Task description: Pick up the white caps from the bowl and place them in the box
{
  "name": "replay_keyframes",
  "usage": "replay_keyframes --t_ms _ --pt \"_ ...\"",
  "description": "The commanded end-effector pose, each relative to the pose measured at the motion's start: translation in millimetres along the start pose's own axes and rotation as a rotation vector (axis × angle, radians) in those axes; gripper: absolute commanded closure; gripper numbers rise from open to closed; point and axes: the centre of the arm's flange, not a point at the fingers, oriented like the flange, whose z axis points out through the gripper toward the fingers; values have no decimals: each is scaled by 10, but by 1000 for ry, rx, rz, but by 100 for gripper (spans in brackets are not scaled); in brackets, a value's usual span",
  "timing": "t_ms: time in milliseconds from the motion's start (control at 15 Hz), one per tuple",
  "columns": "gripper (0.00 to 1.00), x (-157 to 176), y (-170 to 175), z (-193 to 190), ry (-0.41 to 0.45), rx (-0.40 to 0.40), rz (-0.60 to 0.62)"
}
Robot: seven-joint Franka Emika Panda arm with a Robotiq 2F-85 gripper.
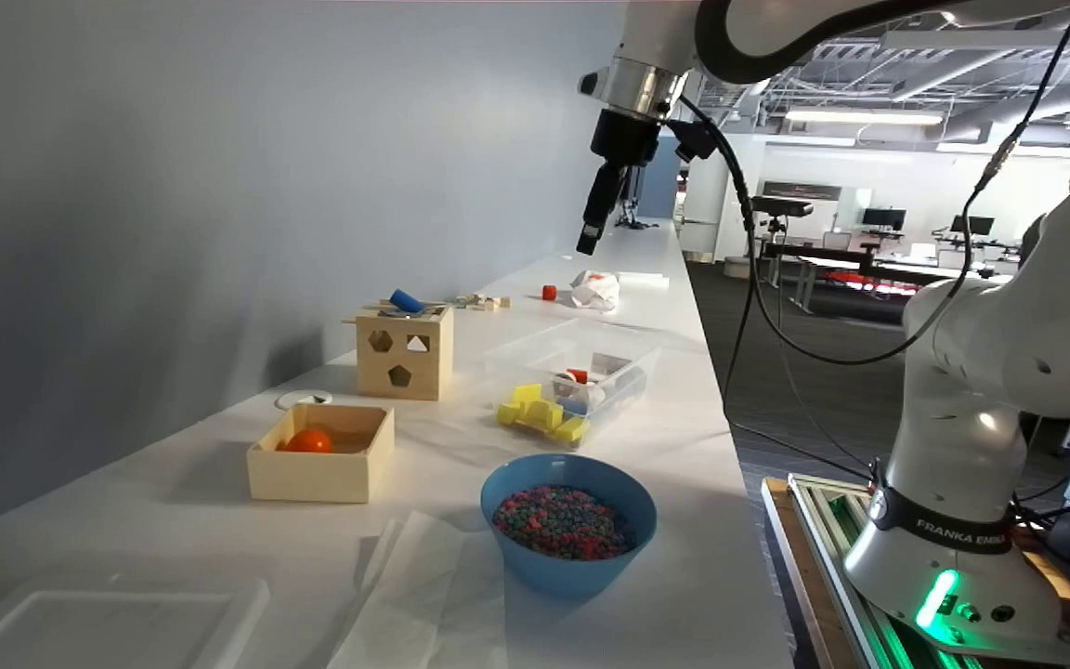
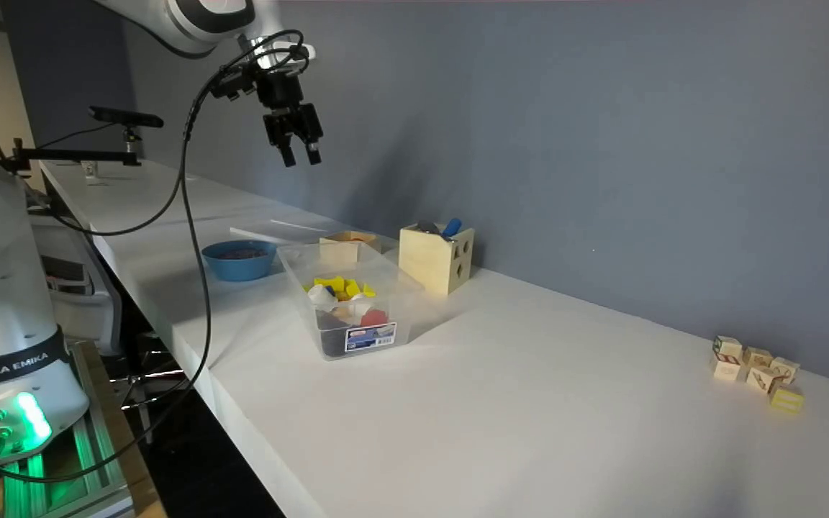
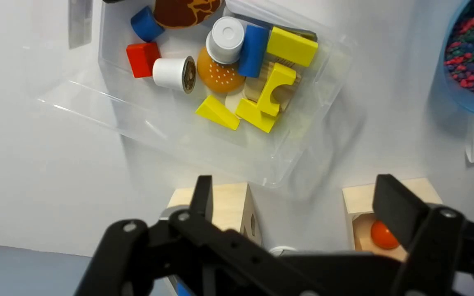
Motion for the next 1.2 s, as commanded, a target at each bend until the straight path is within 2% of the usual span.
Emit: replay_keyframes --t_ms 0,133,400,667,933,1133 --pt "0 122 75 124 -21 10 80" --pt "0 302 210 379 -55 8 120" --pt "0 565 535 993 -203 1 172" --pt "0 751 624 1587 -335 13 226" --pt "0 610 511 2050 -487 -1 264" --pt "0 434 480 2368 -567 -7 290"
